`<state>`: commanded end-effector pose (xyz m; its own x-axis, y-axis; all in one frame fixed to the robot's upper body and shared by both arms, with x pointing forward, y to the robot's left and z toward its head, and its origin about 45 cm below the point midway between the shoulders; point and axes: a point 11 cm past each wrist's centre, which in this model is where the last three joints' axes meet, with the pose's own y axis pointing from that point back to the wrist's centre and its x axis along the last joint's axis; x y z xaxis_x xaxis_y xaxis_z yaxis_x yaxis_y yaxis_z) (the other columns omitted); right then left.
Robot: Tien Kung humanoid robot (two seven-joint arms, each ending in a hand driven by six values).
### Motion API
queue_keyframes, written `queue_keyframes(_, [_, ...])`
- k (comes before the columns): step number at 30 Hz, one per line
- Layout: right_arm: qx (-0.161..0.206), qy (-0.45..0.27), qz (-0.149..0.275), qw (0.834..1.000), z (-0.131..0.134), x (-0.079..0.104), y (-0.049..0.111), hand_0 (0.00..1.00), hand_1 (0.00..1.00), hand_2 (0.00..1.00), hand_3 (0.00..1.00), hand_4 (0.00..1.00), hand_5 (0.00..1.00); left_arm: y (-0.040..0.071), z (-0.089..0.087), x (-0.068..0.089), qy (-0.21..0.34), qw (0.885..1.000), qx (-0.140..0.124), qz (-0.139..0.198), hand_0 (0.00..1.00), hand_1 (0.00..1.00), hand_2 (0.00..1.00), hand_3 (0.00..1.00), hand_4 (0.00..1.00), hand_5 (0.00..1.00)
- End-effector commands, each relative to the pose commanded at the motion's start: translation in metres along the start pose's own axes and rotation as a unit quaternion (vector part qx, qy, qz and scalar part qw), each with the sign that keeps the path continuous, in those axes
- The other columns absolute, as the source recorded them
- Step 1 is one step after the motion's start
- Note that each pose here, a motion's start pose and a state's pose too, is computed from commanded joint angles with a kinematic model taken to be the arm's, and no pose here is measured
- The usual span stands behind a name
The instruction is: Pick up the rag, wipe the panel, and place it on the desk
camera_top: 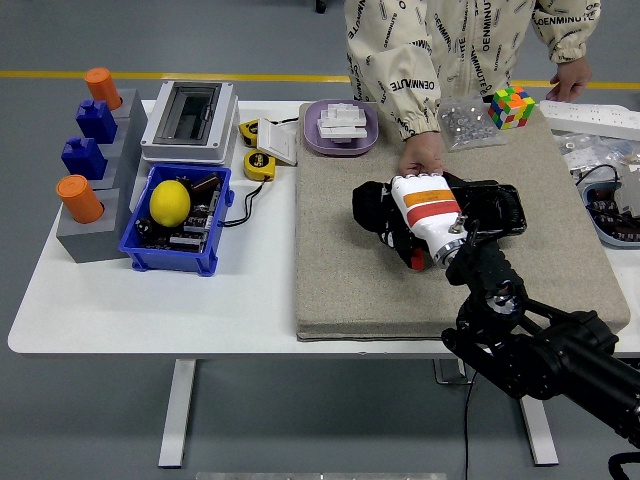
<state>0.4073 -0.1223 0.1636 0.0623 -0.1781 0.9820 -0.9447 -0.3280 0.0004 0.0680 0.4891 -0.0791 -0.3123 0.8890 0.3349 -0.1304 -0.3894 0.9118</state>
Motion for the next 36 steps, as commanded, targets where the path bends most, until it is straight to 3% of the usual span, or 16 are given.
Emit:
queue_keyframes(8, [0.040,0.000,-0.002,0.999,-0.030,0.001,-0.001,0.229,0.322,0.373,0.386,0.915,0.067,0.000,0.000,0.000,0.000,1.000,0.000,0.000,0.603,0.637,0.637,0.561,0.631,0.449])
queue_keyframes(14, [0.041,0.002,0.000,0.999,-0.030,0.003,-0.002,0.229,0.322,0.374,0.386,0.909,0.070,0.000,0.001,0.000,0.000,1.000,-0.001,0.000,0.603,0.636,0.637,0.561,0.631,0.449])
queue_keyframes(25, [0.023,0.011,0.001,1.000,-0.010,0.004,-0.001,0.229,0.322,0.374,0.386,0.909,0.069,0.000,-0.002,0.001,-0.001,1.000,0.002,0.001,0.604,0.637,0.637,0.561,0.631,0.449])
queue_keyframes(36, [-0.010,0.028,0.005,1.000,0.026,0.012,0.002,0.229,0.322,0.374,0.387,0.909,0.069,0.000,-0.004,0.001,-0.002,1.000,0.003,0.001,0.604,0.636,0.636,0.561,0.631,0.448])
